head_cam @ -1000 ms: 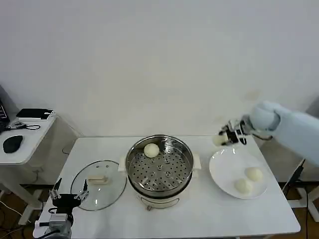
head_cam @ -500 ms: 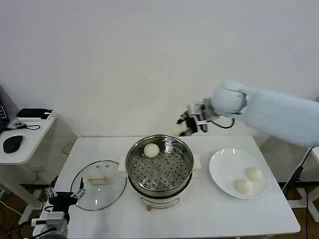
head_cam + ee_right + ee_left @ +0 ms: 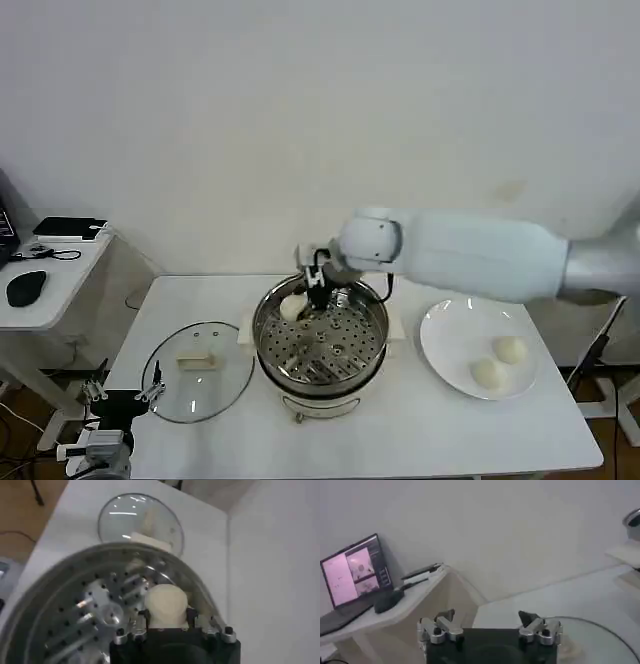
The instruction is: Take steamed baozi put them in steamer then cover it.
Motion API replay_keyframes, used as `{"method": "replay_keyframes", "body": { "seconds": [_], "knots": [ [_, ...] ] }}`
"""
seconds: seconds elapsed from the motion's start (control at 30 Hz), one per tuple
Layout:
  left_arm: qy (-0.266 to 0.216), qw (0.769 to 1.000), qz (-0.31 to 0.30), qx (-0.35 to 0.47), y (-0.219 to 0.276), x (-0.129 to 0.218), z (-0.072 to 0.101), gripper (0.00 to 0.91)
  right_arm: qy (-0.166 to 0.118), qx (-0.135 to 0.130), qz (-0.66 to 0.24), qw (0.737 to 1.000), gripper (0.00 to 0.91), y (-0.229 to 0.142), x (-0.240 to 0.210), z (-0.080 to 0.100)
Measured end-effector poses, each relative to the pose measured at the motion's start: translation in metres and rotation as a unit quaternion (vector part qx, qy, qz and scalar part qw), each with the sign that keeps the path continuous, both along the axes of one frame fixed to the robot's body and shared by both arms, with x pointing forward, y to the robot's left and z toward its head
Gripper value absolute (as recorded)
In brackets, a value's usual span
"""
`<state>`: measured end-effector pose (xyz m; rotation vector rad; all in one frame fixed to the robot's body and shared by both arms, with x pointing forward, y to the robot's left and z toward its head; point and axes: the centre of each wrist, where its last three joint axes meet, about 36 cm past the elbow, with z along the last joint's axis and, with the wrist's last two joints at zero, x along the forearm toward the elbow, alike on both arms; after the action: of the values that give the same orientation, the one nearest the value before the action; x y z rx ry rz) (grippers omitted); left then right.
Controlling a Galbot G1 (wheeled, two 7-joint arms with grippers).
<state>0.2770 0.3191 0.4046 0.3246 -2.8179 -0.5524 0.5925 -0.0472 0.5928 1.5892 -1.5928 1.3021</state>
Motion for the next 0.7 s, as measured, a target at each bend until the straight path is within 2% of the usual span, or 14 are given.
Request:
{"method": "replay_keyframes", "body": {
  "seconds": [0.2,0.27,0.3,0.37,0.57,0.7],
  "knots": [
    [-0.002,1.0,0.0,0.001,0.0,0.0,0.001,0.907,0.014,-0.005,-0.001,1.0,0.564,0.015,-0.003,-0.018],
    [-0.002,1.0,0.0,0.001,0.0,0.0,0.001,0.907,0.017,-0.007,-0.002,1.0,0.615,0.018,-0.003,-0.023],
    [-0.002,1.0,0.0,0.001,0.0,0.0,0.001,0.907,0.018,-0.008,-0.002,1.0,0.756,0.02,-0.003,-0.025],
    [-0.002,1.0,0.0,0.001,0.0,0.0,0.001,0.907,0.018,-0.008,-0.002,1.0,0.907,0.023,-0.004,-0.029],
    [-0.002,1.0,-0.001,0.0,0.0,0.0,0.0,0.907,0.014,-0.01,-0.003,1.0,0.907,0.026,-0.003,-0.031],
    [-0.003,1.0,-0.003,-0.001,-0.001,0.001,0.001,0.907,0.006,-0.007,0.002,1.0,0.907,0.024,-0.002,-0.021]
  ]
}}
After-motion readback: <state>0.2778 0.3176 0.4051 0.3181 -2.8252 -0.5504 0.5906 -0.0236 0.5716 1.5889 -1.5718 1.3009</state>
